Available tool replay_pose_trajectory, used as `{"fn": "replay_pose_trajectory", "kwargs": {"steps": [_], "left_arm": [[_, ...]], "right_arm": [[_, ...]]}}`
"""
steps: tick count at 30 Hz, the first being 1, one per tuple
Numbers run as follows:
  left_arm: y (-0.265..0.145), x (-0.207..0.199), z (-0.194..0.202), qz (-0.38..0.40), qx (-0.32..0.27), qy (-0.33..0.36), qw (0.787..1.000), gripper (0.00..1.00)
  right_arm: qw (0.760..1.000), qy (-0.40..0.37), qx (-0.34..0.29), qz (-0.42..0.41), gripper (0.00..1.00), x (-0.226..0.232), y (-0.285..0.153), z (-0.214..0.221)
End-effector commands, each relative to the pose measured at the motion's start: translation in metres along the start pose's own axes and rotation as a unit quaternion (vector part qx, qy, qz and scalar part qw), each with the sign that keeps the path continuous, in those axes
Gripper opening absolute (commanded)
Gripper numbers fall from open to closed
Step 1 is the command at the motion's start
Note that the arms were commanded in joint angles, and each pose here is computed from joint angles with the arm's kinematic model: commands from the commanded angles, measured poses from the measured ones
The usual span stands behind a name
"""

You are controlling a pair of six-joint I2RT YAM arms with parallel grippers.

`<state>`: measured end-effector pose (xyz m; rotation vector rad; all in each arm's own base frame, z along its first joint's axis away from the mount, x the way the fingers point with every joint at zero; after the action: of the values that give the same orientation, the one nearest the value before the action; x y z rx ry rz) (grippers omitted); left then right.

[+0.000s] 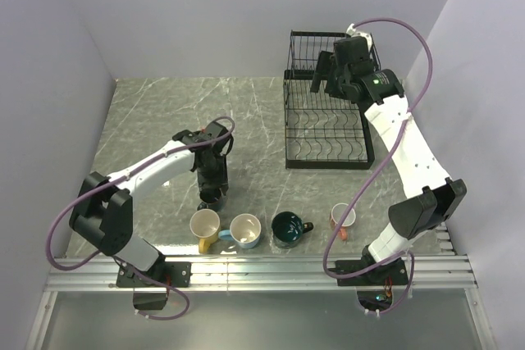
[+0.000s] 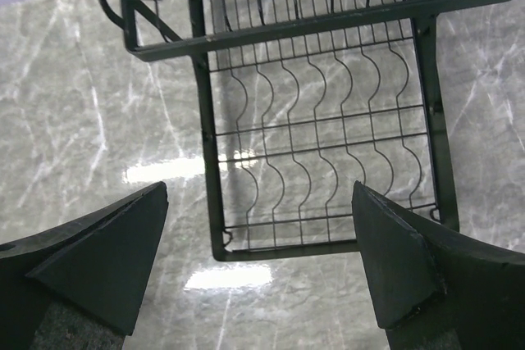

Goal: Load the cups into the dish rack

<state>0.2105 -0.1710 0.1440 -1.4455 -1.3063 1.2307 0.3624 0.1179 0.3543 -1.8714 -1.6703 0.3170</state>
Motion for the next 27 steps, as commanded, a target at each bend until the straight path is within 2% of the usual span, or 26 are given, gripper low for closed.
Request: {"fn": "replay_pose_trajectory", "kwargs": {"steps": [1, 3, 10, 12, 17, 19, 22, 24, 25, 27], "left_arm": [[0.007, -0.002, -0.003, 0.005, -0.006, 0.008, 1.000, 0.41], [0.014, -0.002, -0.002, 0.002, 0.001, 0.011, 1.000, 0.37], [0.028, -0.011, -0.001, 0.039, 0.015, 0.023, 0.999, 0.06], [0.028, -0.012, -0.002, 0.038, 0.016, 0.027, 0.999, 0.00], [0.009, -0.016, -0.016, 0.044, -0.005, 0.039, 0.998, 0.00], [-0.014, -0.029, -0.035, 0.085, -0.044, 0.050, 0.994, 0.00], [-0.056, -0.051, -0.069, 0.180, -0.101, 0.059, 0.977, 0.00], [-0.087, -0.061, -0.093, 0.260, -0.126, 0.050, 0.956, 0.00], [-0.101, -0.067, -0.108, 0.299, -0.156, 0.050, 0.940, 0.00], [-0.130, -0.068, -0.123, 0.391, -0.162, 0.031, 0.905, 0.00]], "right_arm": [[1.000, -0.005, -0.021, 0.005, 1.00, -0.005, -0.013, -0.004], [1.000, -0.005, -0.019, 0.006, 1.00, -0.006, -0.012, -0.003], [0.999, -0.003, -0.033, 0.004, 1.00, -0.005, -0.018, -0.010], [0.999, -0.003, -0.040, 0.002, 1.00, -0.006, -0.020, -0.012], [0.999, 0.002, -0.050, -0.021, 1.00, -0.002, -0.031, -0.019], [0.997, 0.005, -0.055, -0.060, 1.00, 0.007, -0.038, -0.026], [0.983, -0.002, -0.053, -0.174, 1.00, 0.033, -0.057, -0.035], [0.970, 0.004, -0.064, -0.236, 1.00, 0.048, -0.074, -0.046], [0.965, 0.006, -0.071, -0.254, 1.00, 0.051, -0.081, -0.050], [0.951, 0.010, -0.076, -0.300, 1.00, 0.058, -0.094, -0.054]]}}
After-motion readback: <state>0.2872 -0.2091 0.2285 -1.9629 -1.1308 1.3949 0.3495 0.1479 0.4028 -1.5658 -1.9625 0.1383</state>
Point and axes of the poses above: each gripper's point midway between its finger pads, its own y axis out along the fingers, its own x axis along the line the jaws close on, z = x × y, the point moved 6 cm from there along -y, back along the fingers, and after that the axes turned 5 degrees about y, right-handed, at the moved point
